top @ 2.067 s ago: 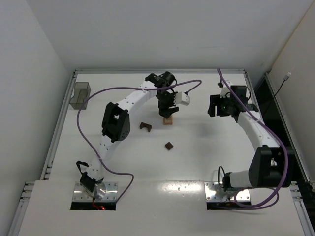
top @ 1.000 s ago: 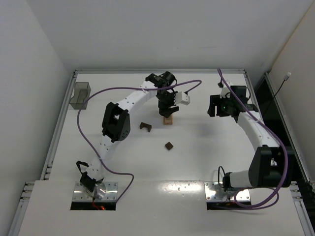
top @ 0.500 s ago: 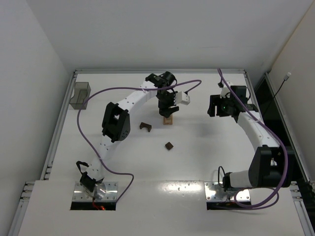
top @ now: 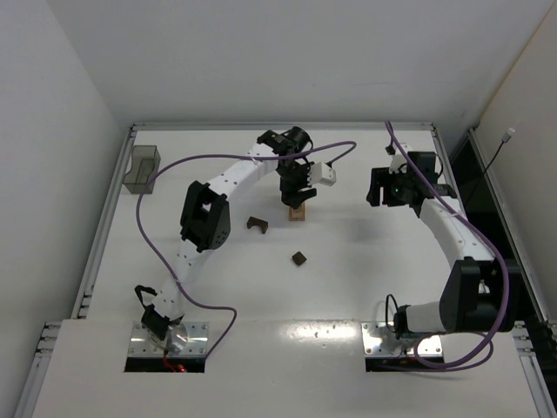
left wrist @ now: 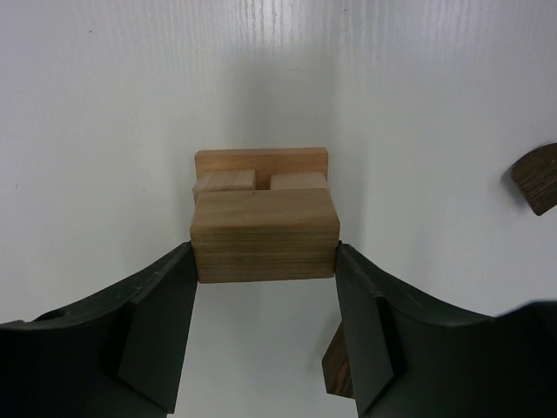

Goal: Build the wood block tower

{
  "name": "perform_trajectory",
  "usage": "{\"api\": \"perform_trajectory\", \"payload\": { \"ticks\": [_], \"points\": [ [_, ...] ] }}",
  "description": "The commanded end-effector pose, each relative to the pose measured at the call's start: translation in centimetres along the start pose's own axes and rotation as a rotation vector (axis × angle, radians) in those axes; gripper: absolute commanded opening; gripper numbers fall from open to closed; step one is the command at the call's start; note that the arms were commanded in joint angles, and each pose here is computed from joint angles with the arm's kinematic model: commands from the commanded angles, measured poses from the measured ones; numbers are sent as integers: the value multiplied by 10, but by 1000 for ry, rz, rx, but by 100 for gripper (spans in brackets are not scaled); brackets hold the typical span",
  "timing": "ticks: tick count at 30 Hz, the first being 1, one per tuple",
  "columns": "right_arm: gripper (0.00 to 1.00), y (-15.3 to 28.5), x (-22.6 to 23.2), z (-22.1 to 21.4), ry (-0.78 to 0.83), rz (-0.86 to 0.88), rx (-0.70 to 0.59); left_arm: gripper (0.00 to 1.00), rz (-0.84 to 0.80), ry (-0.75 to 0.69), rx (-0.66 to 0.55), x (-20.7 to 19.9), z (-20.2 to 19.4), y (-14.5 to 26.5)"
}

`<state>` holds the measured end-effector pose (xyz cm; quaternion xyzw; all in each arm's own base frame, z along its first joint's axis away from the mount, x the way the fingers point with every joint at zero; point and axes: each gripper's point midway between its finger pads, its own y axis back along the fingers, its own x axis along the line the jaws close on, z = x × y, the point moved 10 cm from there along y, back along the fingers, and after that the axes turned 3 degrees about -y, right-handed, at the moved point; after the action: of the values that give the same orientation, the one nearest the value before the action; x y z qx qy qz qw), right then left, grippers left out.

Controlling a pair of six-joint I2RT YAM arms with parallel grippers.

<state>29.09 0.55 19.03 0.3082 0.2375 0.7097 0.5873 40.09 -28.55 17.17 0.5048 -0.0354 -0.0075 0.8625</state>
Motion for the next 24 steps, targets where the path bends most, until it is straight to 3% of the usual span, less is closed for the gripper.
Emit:
{"api": "perform_trajectory", "payload": {
  "ticks": [1, 4, 18, 24],
  "points": [
    [63, -1, 1, 7, -5, 18, -49, 23, -11, -19, -31, -2, 4, 5],
    [63, -3, 1, 6, -7, 27, -40, 23, -25, -12, -22, -4, 2, 4],
    [63, -3, 1, 6, -7, 27, -40, 48, -20, -4, -21, -1, -2, 6],
    [63, -3, 1, 6, -7, 27, -40, 69, -20, -4, -21, -1, -2, 6]
  ]
}}
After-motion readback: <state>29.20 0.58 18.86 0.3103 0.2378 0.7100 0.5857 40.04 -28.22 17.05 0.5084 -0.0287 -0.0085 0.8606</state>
